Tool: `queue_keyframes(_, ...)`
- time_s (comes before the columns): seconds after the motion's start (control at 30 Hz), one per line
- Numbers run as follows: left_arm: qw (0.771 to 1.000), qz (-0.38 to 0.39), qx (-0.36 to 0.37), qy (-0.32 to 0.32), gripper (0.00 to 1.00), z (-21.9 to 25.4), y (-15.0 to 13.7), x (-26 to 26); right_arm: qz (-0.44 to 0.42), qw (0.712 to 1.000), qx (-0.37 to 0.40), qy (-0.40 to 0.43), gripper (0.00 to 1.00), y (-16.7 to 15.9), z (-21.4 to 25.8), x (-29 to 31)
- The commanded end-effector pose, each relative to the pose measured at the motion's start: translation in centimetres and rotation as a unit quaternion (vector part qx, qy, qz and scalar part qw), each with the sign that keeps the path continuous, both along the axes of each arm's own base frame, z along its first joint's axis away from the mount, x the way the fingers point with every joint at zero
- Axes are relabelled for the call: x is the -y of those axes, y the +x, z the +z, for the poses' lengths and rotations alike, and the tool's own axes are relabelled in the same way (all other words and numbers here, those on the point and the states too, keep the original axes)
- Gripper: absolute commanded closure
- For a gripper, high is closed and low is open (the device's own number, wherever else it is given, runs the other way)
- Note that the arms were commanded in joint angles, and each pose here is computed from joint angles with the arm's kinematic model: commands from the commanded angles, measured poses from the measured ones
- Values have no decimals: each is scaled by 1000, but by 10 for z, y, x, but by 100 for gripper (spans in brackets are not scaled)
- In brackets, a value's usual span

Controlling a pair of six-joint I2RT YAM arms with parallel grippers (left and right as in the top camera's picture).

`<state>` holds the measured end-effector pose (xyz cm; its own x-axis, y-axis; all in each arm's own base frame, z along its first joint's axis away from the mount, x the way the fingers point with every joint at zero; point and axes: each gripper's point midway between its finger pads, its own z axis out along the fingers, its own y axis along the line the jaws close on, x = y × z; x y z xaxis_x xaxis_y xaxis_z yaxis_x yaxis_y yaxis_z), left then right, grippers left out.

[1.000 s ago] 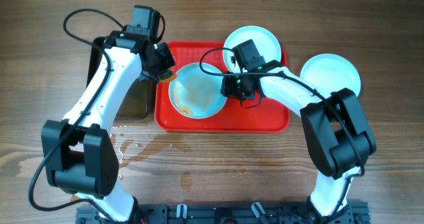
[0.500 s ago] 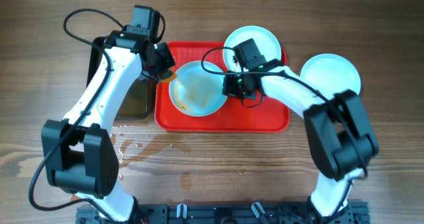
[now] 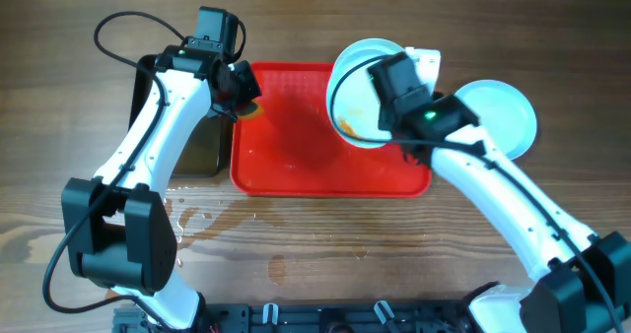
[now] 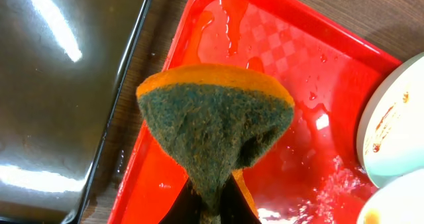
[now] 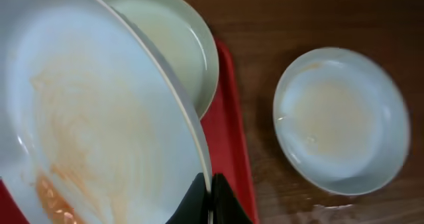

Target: Clean dirty plates on tray and stack at the side

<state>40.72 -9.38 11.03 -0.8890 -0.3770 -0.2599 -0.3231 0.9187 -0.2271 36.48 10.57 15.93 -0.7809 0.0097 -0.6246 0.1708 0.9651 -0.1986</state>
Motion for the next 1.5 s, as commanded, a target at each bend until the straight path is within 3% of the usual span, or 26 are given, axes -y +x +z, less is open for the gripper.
queue_keyframes(0.0,1000,0,8,9,96,3,6,-5,-12,981,102,-167,96,-7,56,8)
queue_keyframes(0.1,1000,0,8,9,96,3,6,-5,-19,949,167,-265,96,-19,92,0)
queue_keyframes(0.2,1000,0,9,9,96,3,6,-5,-28,930,204,-305,96,-27,111,-6)
queue_keyframes(0.5,1000,0,8,9,96,3,6,-5,-26,931,208,-298,96,-27,112,-10)
queue_keyframes(0.57,1000,0,8,9,96,3,6,-5,37,964,152,-217,96,-23,77,-33)
queue_keyframes(0.6,1000,0,8,9,96,3,6,-5,72,983,109,-129,96,-24,50,-55)
queue_keyframes(0.7,1000,0,6,3,96,3,5,-3,73,992,12,100,96,-28,-7,-105)
queue_keyframes(0.73,1000,-2,4,-1,96,3,4,-2,64,990,-2,127,95,-26,-19,-112)
queue_keyframes(0.97,1000,-7,-7,-28,96,1,-1,10,35,978,-98,181,96,-12,-116,-136)
queue_keyframes(1.13,999,11,-35,-38,96,-32,-22,32,5,964,-100,245,96,11,-117,-126)
queue_keyframes(1.3,998,-7,-47,-47,96,-75,-55,74,4,962,-111,248,96,10,-124,-127)
queue_keyframes(1.47,999,-11,-34,-39,96,-83,-62,89,8,961,-115,251,96,10,-128,-129)
